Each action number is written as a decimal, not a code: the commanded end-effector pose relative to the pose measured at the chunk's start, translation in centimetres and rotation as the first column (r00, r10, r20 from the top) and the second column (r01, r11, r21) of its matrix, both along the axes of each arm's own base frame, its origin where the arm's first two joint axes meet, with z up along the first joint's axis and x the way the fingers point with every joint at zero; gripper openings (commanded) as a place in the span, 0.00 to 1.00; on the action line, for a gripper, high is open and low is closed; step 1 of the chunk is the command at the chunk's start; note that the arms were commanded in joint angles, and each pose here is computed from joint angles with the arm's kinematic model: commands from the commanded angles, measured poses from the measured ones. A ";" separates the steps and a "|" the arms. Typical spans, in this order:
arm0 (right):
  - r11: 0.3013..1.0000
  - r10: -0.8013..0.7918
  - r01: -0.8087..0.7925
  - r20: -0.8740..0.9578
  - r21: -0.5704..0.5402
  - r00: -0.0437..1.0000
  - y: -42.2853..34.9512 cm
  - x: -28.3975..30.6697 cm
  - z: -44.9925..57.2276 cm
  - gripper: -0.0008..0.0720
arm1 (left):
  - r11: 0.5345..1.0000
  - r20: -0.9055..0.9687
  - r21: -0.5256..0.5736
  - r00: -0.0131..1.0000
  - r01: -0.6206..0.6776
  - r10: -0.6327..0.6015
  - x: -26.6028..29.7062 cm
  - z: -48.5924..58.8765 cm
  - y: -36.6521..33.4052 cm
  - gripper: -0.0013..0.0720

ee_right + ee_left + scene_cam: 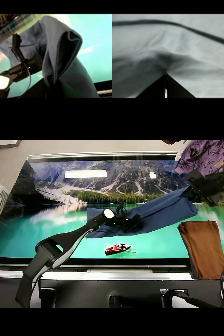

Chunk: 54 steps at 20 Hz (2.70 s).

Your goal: Fold the clothes and pants, and hang the long-sleeved shirts on hangers.

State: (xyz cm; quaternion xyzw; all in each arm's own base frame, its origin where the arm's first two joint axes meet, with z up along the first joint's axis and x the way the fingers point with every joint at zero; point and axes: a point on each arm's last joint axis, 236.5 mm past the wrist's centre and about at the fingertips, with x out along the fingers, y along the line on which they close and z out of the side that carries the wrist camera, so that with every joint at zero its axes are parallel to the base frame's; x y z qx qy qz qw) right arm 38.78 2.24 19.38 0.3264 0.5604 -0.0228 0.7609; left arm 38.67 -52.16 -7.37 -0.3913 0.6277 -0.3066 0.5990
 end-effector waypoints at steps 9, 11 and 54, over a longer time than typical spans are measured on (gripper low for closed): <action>0.996 -0.080 0.076 0.080 0.043 0.994 0.8 1.4 1.8 0.05 | 0.975 0.172 0.196 0.975 0.107 -0.142 3.9 8.7 12.9 0.03; 0.997 -0.065 0.060 0.113 0.048 0.991 3.2 2.2 2.2 0.05 | 0.959 0.216 0.277 0.968 0.061 -0.124 5.4 11.4 18.1 0.03; 0.924 0.339 -0.334 0.008 0.188 0.941 37.7 4.2 -19.0 0.62 | 0.867 0.371 0.417 0.922 -0.271 0.109 7.6 22.6 42.4 0.04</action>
